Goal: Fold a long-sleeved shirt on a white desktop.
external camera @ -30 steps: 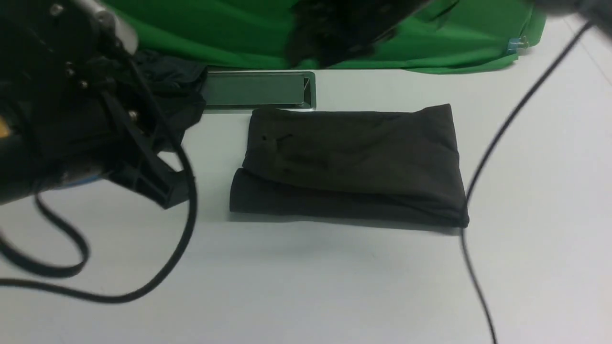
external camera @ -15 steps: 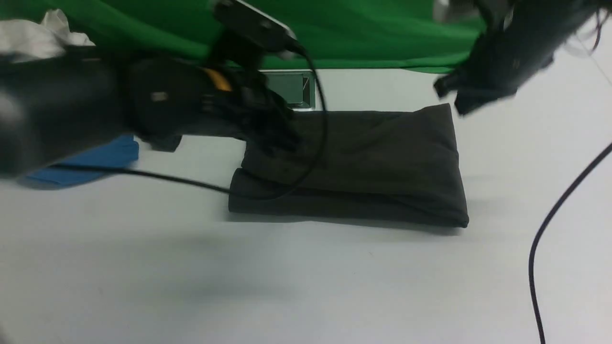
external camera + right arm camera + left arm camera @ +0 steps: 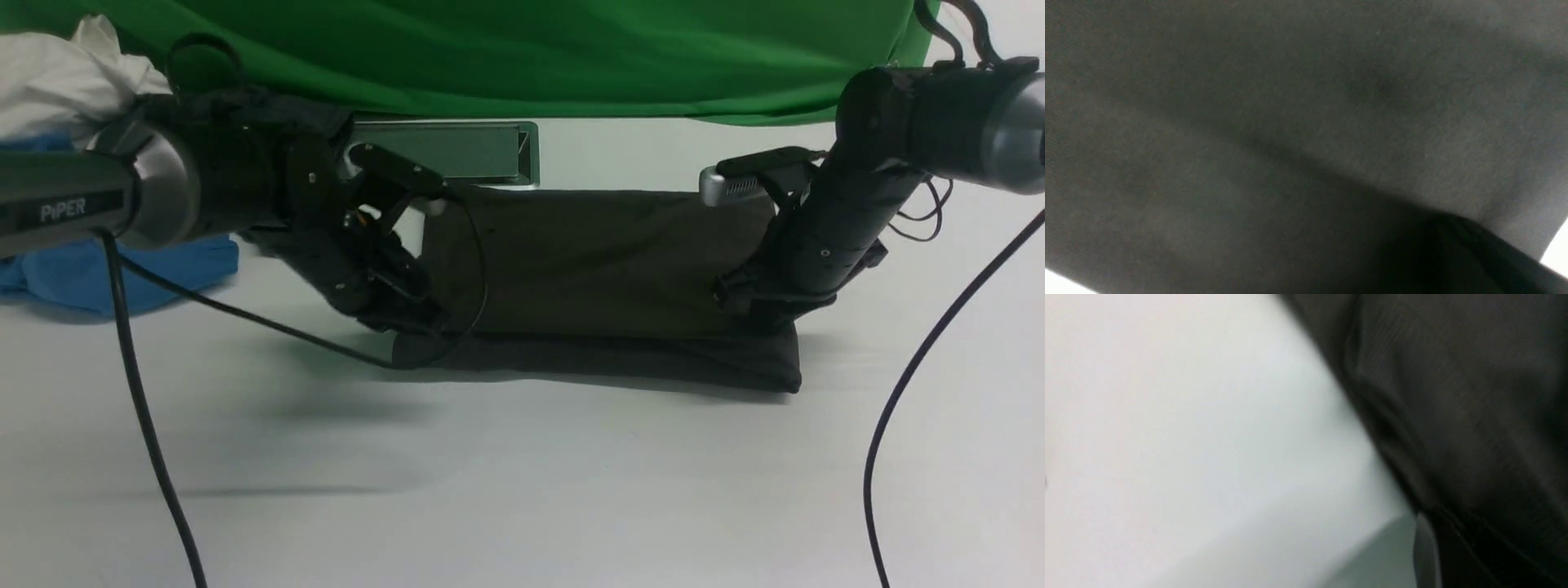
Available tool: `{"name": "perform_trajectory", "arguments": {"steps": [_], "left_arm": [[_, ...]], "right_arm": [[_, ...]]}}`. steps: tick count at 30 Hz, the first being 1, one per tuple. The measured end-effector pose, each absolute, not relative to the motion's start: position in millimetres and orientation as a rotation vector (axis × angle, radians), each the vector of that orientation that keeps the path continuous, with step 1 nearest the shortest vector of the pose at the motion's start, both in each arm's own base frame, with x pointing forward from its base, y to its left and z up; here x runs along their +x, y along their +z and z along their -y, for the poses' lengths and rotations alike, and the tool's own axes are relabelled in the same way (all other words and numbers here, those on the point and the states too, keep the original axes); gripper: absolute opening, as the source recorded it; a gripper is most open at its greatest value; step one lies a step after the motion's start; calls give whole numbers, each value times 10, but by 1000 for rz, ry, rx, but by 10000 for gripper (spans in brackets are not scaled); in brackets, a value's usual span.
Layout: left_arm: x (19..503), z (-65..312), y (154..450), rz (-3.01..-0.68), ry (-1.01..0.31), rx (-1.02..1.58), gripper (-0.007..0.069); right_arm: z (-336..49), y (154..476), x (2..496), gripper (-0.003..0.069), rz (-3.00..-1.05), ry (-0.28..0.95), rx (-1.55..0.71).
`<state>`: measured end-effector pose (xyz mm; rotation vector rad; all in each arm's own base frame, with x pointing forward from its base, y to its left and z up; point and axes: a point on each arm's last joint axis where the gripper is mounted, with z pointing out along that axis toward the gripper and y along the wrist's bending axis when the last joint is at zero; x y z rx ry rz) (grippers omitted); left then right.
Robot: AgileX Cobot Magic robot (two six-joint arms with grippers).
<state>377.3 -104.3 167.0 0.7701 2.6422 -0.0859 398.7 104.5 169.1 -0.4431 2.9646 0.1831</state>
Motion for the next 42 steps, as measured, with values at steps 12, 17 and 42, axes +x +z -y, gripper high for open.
{"name": "perform_trajectory", "arguments": {"steps": [12,17,42], "left_arm": [[3543,965,2524,-2446,-58,701,19],[3303,900,2980,-2282,-50,649,19],[1459,465,3480,-1781,-87,530,19]], "right_arm": [[-1086,2479,3821,26,-2810,274,-446],[-1216,2181,3739,26,-2856,302,-471],[-989,2273,4521,32,-2498,246,-283]]}}
